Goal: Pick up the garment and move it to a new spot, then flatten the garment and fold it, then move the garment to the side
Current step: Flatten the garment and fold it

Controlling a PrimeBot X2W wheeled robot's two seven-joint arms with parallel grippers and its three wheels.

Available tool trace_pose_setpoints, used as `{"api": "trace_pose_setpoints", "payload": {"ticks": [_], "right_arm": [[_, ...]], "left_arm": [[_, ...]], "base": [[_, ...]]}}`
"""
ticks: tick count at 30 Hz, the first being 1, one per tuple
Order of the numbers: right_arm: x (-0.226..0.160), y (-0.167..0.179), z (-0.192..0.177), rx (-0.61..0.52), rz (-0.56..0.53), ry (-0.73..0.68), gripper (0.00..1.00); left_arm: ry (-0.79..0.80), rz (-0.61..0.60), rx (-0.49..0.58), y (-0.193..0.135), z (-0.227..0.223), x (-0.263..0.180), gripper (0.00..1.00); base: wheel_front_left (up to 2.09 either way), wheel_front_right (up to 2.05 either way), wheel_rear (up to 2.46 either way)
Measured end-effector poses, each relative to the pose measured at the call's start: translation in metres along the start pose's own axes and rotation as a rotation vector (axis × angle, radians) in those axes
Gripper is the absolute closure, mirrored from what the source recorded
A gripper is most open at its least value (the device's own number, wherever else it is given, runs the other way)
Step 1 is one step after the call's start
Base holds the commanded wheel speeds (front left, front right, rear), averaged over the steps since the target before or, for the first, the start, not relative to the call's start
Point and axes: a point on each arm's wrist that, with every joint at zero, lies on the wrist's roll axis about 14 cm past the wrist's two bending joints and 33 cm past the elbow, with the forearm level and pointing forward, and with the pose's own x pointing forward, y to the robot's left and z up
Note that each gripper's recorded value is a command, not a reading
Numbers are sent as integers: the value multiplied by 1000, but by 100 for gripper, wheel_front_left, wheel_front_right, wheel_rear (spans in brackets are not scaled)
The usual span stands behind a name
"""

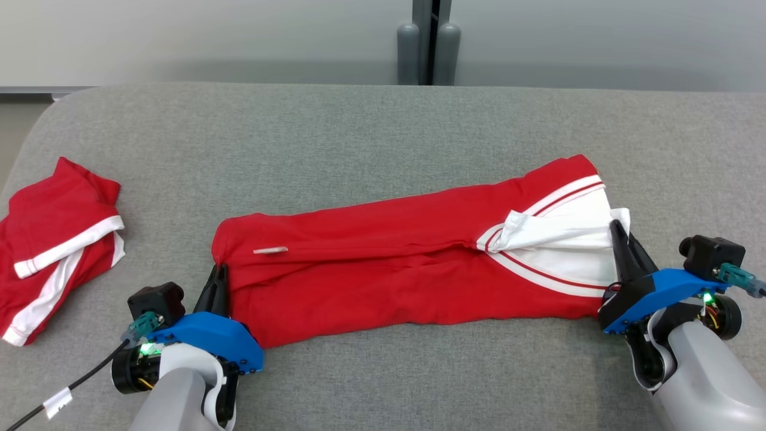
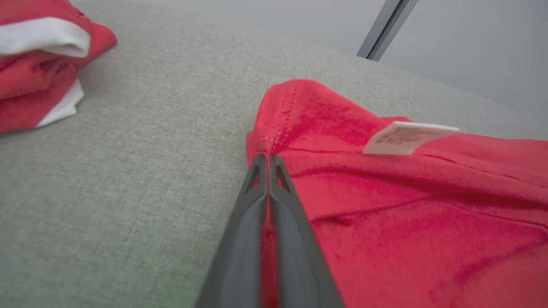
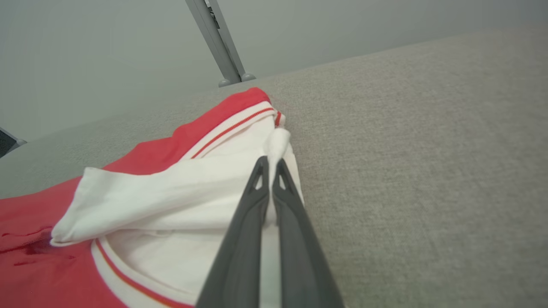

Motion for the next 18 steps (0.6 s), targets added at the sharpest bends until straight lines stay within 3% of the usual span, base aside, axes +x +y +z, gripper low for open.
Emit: {"api": "trace_pose_setpoints", "payload": {"ticks": [1,11,18], "right_arm": [[0,-1,0,2,-3,2,0],[7,8,-3,-40,22,29,0],[18,-3,-34,-121,-7,174,0]], "left_arm": [[-8,5,-6,1,1,-2,0],[-95,64,-22,12,7,-34,0],[-117,94,-14,25,9,-49,0]], "base": [[0,0,0],[0,0,0],[0,0,0]]}}
